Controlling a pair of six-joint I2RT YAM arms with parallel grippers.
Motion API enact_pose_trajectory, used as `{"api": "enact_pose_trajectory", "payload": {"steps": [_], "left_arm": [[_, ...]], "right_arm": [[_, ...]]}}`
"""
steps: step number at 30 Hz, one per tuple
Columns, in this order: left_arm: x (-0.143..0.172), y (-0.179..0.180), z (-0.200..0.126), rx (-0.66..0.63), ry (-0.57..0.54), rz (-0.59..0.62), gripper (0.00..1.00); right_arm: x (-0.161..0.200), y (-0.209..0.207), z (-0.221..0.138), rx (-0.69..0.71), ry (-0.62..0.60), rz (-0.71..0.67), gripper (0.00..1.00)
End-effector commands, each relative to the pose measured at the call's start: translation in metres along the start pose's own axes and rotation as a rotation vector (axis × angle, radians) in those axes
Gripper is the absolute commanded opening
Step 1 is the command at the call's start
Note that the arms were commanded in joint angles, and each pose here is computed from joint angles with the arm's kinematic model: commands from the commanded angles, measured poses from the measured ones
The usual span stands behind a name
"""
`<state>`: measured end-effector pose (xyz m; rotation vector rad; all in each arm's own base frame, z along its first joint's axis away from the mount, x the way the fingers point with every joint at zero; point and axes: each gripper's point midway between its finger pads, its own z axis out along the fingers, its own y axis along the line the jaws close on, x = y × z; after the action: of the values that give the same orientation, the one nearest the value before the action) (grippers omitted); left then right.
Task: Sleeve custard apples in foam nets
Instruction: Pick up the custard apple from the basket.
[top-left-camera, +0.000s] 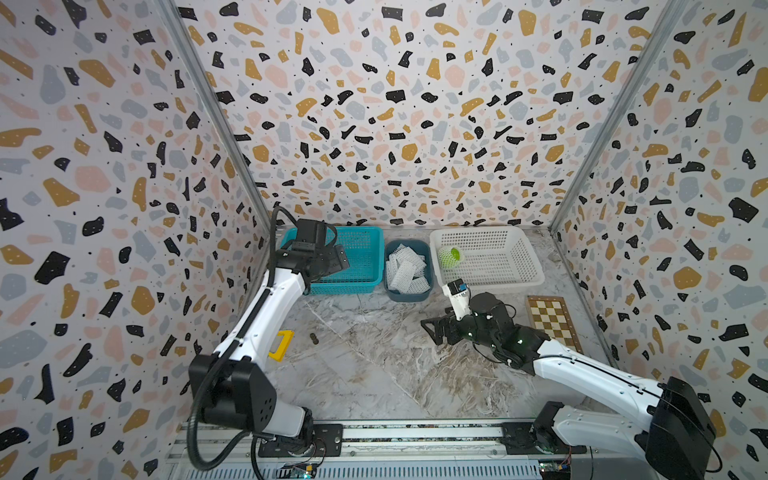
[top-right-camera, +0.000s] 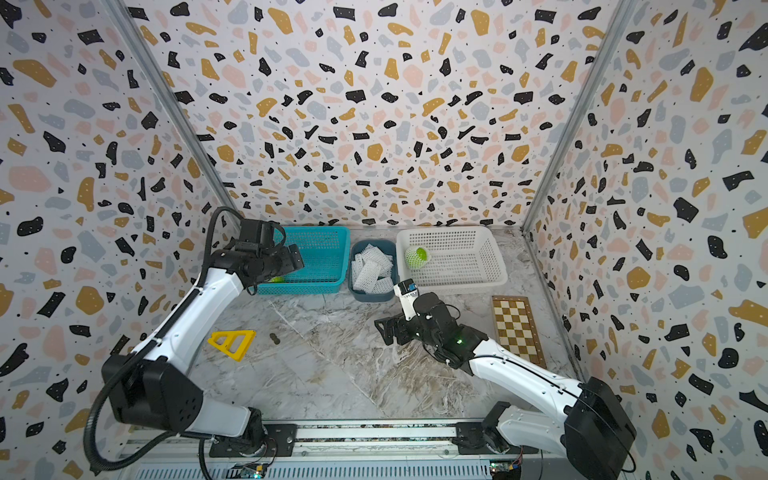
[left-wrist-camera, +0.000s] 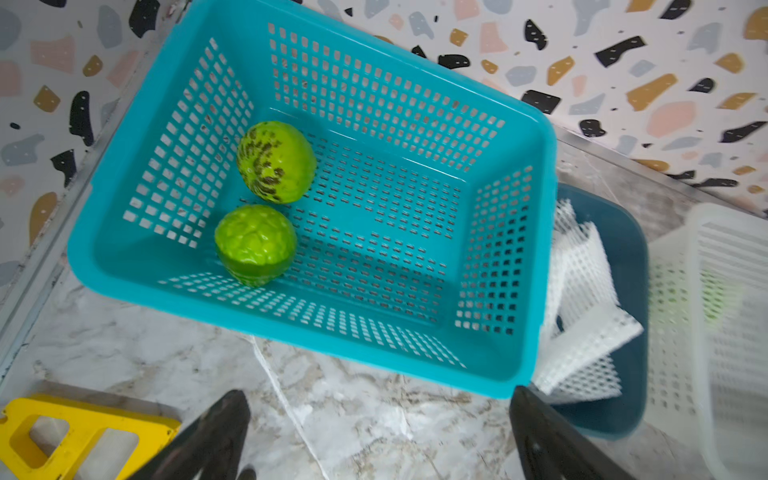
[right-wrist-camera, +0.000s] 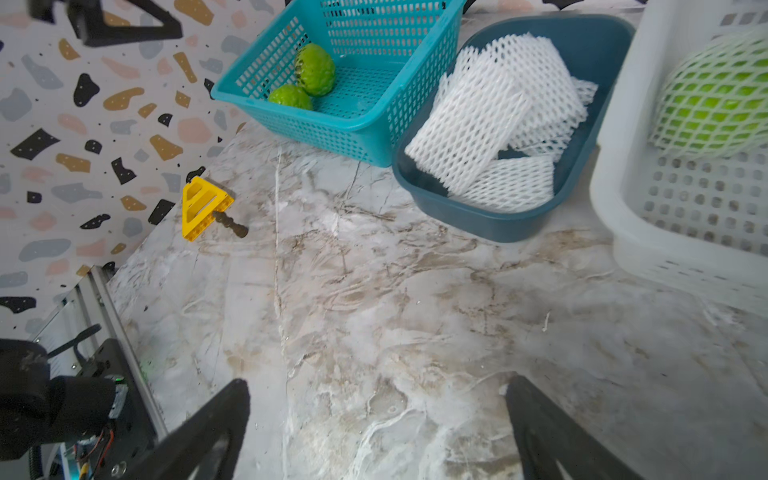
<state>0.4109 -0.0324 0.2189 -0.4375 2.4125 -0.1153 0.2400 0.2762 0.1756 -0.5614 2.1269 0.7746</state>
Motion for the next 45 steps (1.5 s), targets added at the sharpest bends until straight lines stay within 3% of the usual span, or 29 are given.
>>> {"api": "enact_pose_trajectory", "payload": {"steps": [1, 5, 16, 26, 34, 41, 45], "left_arm": [[-0.022, 0.018, 0.022, -0.050, -0.005, -0.010, 0.97], [-0.036, 0.034, 0.059, -0.060, 0.048, -0.075, 1.00], [-0.051, 0.063, 0.140, -0.154, 0.140, -0.095, 1.00], [-0.047, 0.085, 0.182, -0.230, 0.207, -0.085, 0.99], [-0.038, 0.085, 0.206, -0.214, 0.250, -0.090, 1.00], [-0.036, 0.078, 0.214, -0.176, 0.261, -0.090, 0.89], [-0.034, 0.073, 0.214, -0.147, 0.273, -0.081, 0.74]], "right_arm": [[0.002, 0.007, -0.006, -0.029, -0.013, -0.026, 0.97], [0.006, 0.013, -0.013, -0.062, -0.018, -0.032, 0.98], [0.018, 0.013, -0.015, -0.068, -0.003, -0.037, 0.97], [0.009, 0.018, -0.018, -0.085, -0.019, -0.048, 0.97], [0.002, 0.020, -0.019, -0.085, -0.037, -0.055, 0.97], [0.003, 0.017, -0.016, -0.072, -0.034, -0.046, 0.96], [0.003, 0.017, -0.016, -0.070, -0.033, -0.042, 0.96]]}}
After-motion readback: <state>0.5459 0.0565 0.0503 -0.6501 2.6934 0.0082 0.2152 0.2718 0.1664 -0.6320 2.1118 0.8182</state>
